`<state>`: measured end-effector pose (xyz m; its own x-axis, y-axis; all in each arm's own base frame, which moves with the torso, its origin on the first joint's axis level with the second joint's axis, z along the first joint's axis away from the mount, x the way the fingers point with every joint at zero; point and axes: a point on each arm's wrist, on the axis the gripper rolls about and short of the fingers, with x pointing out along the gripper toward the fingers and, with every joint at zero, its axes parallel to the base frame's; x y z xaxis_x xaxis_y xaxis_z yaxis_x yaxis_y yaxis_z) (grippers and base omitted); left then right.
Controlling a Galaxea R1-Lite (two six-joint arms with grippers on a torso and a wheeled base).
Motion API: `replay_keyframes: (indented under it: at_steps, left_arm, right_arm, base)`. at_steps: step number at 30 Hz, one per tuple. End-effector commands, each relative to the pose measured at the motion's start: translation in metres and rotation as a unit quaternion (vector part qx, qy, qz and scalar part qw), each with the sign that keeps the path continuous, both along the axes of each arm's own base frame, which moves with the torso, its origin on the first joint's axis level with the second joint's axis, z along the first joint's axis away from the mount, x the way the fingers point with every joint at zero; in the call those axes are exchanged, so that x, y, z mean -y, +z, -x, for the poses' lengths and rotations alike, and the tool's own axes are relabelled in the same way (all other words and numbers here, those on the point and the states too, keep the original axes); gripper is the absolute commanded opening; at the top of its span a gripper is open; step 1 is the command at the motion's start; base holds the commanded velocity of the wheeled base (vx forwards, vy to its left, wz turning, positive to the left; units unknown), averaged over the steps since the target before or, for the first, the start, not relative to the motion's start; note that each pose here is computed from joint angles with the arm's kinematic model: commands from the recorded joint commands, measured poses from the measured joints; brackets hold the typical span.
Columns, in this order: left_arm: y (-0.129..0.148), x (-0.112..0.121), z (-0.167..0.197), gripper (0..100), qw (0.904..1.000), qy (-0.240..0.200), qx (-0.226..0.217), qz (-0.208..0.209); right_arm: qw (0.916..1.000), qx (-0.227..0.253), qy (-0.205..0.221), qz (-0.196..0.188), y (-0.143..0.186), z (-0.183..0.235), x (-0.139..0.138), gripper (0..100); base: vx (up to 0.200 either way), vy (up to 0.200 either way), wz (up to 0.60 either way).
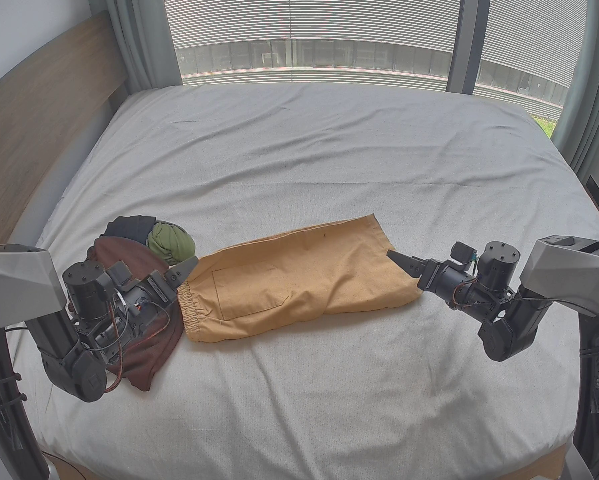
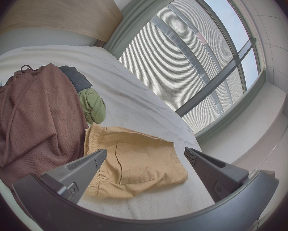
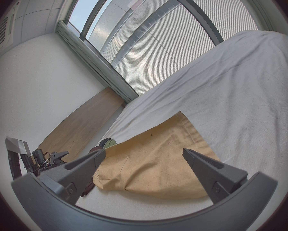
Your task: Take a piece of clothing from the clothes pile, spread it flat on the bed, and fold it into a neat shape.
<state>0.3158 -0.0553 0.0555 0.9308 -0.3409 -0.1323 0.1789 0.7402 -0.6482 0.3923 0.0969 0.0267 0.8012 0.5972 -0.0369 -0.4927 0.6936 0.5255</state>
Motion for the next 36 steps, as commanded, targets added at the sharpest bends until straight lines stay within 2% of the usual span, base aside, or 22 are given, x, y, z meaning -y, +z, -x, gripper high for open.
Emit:
replay_keyframes:
  at_steps: [1, 6, 19, 31, 36]
  left_arm:
    - [-0.003, 0.005, 0.004, 100, 0.9999, -0.01, -0.005, -0.008]
    - [-0.005, 0.005, 0.004, 100, 0.9995, -0.013, -0.003, -0.029]
    - [-0.023, 0.006, 0.001, 100, 0.9988, -0.015, -0.028, -0.036]
    - [-0.029, 0.006, 0.0, 100, 0.9985, -0.015, -0.036, -0.039]
    - [-0.03, 0.006, -0.001, 100, 0.9985, -0.015, -0.037, -0.039]
  right_arm:
    - [0.9999, -0.017, 0.0, 0.004, -0.006, 0.002, 0.001, 100]
    - [0.9992, -0.039, -0.003, 0.009, -0.012, 0.002, 0.003, 100]
    - [0.9933, -0.112, -0.01, 0.027, -0.049, -0.002, 0.007, 100]
    - [0.9875, -0.152, -0.021, 0.035, -0.062, -0.001, 0.017, 100]
    - [0.9873, -0.153, -0.024, 0.034, -0.063, -0.004, 0.018, 100]
  base:
    - [0.0, 0.0, 0.0]
    - [0.0, 0.0, 0.0]
    - [0.0, 0.0, 0.0]
    - [0.0, 0.0, 0.0]
    - [0.0, 0.0, 0.0]
